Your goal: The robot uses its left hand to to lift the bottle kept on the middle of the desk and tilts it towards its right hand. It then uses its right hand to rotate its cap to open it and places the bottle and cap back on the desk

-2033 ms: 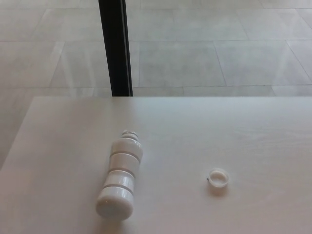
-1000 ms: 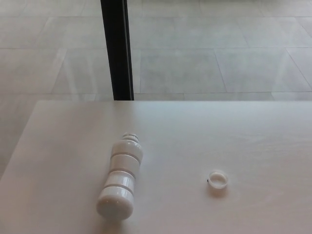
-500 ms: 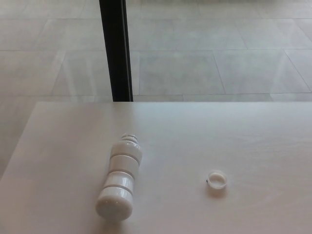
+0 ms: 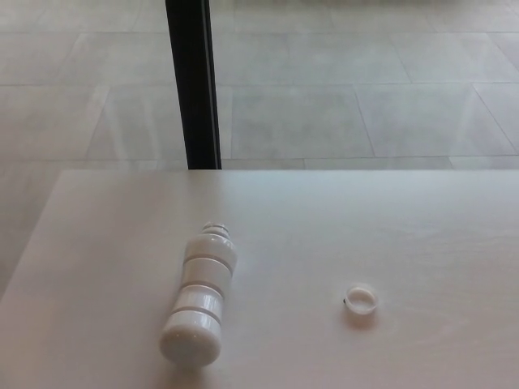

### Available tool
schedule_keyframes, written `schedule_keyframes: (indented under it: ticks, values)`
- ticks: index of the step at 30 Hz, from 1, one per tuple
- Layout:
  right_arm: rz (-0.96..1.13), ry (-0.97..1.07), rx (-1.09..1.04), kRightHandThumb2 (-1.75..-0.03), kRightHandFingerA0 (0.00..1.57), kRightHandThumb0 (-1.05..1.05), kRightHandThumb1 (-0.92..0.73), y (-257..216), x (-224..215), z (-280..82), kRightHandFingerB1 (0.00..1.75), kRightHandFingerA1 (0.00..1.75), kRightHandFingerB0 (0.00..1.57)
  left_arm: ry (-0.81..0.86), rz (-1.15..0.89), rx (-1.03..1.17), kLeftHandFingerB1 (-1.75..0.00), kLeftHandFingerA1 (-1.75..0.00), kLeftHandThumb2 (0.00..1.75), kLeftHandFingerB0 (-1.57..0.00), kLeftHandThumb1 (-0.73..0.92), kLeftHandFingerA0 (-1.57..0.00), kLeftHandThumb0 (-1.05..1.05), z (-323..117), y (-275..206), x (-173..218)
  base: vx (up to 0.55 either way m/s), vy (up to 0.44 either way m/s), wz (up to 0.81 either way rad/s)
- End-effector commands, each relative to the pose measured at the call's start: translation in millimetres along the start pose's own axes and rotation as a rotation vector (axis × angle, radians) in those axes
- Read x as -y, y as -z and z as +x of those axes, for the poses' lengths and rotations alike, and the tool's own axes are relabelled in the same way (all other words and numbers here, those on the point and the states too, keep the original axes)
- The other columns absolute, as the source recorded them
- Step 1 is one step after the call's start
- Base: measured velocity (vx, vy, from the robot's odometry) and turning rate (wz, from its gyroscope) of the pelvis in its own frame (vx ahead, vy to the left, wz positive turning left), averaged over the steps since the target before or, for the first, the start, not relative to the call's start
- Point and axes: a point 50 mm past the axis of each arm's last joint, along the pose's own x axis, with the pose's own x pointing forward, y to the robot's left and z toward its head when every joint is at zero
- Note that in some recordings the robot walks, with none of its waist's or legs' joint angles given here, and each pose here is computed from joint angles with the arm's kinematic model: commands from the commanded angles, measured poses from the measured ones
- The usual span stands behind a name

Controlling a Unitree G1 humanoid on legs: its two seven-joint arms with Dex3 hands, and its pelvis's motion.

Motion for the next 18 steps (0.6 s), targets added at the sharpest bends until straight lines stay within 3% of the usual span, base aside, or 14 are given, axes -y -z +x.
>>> schedule_keyframes:
  ticks: [1, 2, 3, 4, 5, 6, 7, 8, 9, 11, 12, 13, 14, 18]
  values:
    - [0.006, -0.002, 0.010, -0.60, 0.24, -0.75, -0.66, -2.0, 5.8, -1.9, 0.59, 0.80, 0.12, 0.002, -0.035, 0.082, -0.49, -0.39, 0.65, -0.04, 0.84, -0.16, -0.50, 0.6, -14.5, -3.9, 0.00, 0.000, 0.00]
    - [-0.002, 0.003, 0.005, -0.60, 0.25, -0.77, -0.66, -3.9, 4.4, -0.2, 0.60, 0.82, 0.15, 0.018, -0.004, 0.084, -0.56, -0.50, 1.17, -0.05, 0.69, 0.00, -0.31, 1.3, -15.7, -1.2, 0.00, 0.000, 0.00]
    - [0.003, 0.002, 0.001, -0.60, 0.26, -0.77, -0.65, -3.7, 4.2, 0.0, 0.60, 0.83, 0.14, 0.014, 0.003, 0.083, -0.51, -0.38, 0.66, -0.05, 0.84, -0.16, -0.51, 1.4, -15.7, -1.3, 0.00, 0.000, 0.00]
    - [0.010, 0.002, -0.002, -0.88, 0.33, -0.77, -0.50, -3.5, 3.9, 0.2, 0.60, 0.75, 0.15, 0.017, -0.004, 0.085, -0.54, -0.37, 0.65, -0.12, 0.84, -0.16, -0.50, 1.1, -15.1, -1.7, 0.00, 0.000, 0.00]
    - [0.012, 0.003, -0.003, -0.88, 0.33, -0.77, -0.50, -3.5, 3.9, 0.3, 0.60, 0.75, 0.15, 0.019, -0.009, 0.086, -0.54, -0.37, 0.65, -0.12, 0.84, -0.16, -0.50, 0.9, -14.8, -1.9, 0.00, 0.000, 0.00]
    - [0.023, 0.001, 0.002, -0.59, 0.30, -0.78, -0.63, -4.2, 3.4, 0.5, 0.62, 0.85, 0.15, 0.010, -0.022, 0.073, -0.50, -0.37, 0.65, -0.13, 0.83, -0.18, -0.50, 1.5, -14.4, -2.4, 0.00, 0.000, 0.00]
    - [0.026, 0.002, 0.003, -0.59, 0.30, -0.78, -0.63, -4.2, 4.0, 0.2, 0.62, 0.85, 0.15, 0.010, -0.021, 0.073, -0.50, -0.37, 0.65, -0.13, 0.83, -0.18, -0.50, 1.8, -15.2, -2.1, 0.00, 0.000, 0.00]
    - [-0.022, 0.000, 0.003, -0.60, 0.34, -0.77, -0.67, -5.3, 3.7, 0.4, 0.61, 0.82, 0.15, 0.005, 0.005, 0.067, -0.52, -0.41, 0.66, -0.17, 0.84, -0.26, -0.52, 1.9, -14.8, -2.1, 0.00, 0.000, 0.00]
    - [-0.039, -0.001, 0.003, -0.89, 0.36, -0.78, -0.50, -5.7, 3.3, 0.5, 0.61, 0.76, 0.18, 0.003, 0.019, 0.065, -0.51, -0.40, 0.65, -0.12, 0.84, -0.24, -0.52, 1.9, -14.8, -2.1, 0.00, 0.000, 0.00]
    - [-0.024, 0.003, 0.000, -0.88, 0.36, -0.77, -0.49, -3.5, 4.3, -0.5, 0.62, 0.76, 0.18, 0.008, 0.009, 0.065, -0.51, -0.40, 0.66, -0.08, 0.84, -0.20, -0.51, 1.3, -14.2, -3.3, 0.00, 0.000, 0.00]
    - [-0.028, 0.003, 0.000, -0.89, 0.38, -0.77, -0.49, -3.5, 4.4, -0.5, 0.61, 0.77, 0.17, 0.008, 0.008, 0.065, -0.56, -0.52, 0.93, -0.11, 0.66, -0.18, -0.55, 1.3, -14.2, -3.2, 0.00, 0.000, 0.00]
    - [-0.033, 0.002, -0.001, -0.89, 0.38, -0.77, -0.49, -3.6, 4.4, -0.6, 0.61, 0.77, 0.17, 0.006, 0.007, 0.065, -0.56, -0.52, 0.93, -0.11, 0.66, -0.18, -0.55, 1.3, -14.3, -3.1, 0.00, 0.000, 0.00]
    - [-0.023, -0.003, 0.010, -0.88, 0.38, -0.78, -0.48, -6.8, 0.6, 1.9, 0.61, 0.77, 0.18, 0.001, -0.001, 0.058, -0.51, -0.42, 0.64, -0.17, 0.83, -0.26, -0.50, 3.3, -15.4, 0.5, 0.00, 0.000, 0.00]
    - [-0.024, -0.008, 0.010, -0.87, 0.35, -0.78, -0.48, -7.2, 0.7, 1.7, 0.62, 0.76, 0.19, 0.017, -0.026, 0.051, -0.52, -0.41, 0.65, -0.17, 0.84, -0.24, -0.52, 3.5, -15.2, 0.0, 0.00, 0.000, 0.00]
